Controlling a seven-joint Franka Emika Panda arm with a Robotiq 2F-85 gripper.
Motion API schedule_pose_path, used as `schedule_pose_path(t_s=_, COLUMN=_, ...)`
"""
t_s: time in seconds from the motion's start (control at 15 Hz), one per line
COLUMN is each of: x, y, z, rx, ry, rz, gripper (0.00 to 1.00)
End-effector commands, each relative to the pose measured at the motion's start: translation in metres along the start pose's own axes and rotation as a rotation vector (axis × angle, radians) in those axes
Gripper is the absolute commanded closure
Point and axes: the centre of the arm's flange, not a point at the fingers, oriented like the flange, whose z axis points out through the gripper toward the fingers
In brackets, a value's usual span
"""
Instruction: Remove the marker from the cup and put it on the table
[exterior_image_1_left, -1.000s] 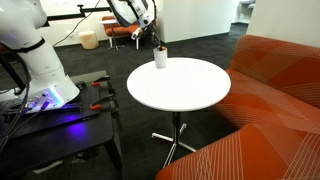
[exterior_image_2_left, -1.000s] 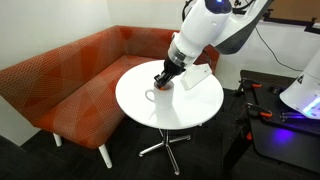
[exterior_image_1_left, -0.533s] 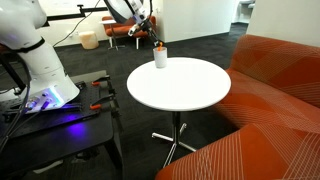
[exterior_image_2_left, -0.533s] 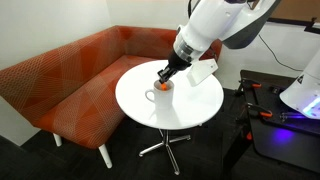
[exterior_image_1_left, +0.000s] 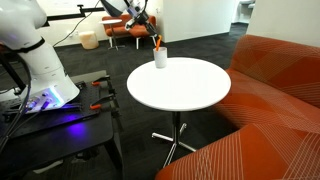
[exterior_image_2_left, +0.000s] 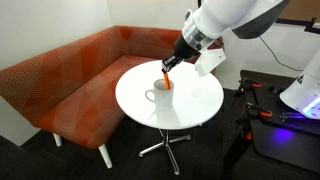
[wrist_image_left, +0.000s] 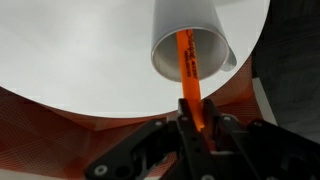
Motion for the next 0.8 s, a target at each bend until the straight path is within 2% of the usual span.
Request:
schedule_pose_path(t_s=0.0, x=0.002, y=0.016, z=-0.032, rx=0.005, ry=0.053, rz=0.036, gripper=0.95)
schedule_pose_path(t_s=0.47, x=0.021, y=0.037, z=-0.057, rx=-0.021, ry=0.15, rz=0.145, gripper=0.95)
schedule_pose_path(t_s=0.73, x=0.042, y=0.057, z=-0.058, rx=-0.048, ry=0.131, rz=0.216, gripper=0.95)
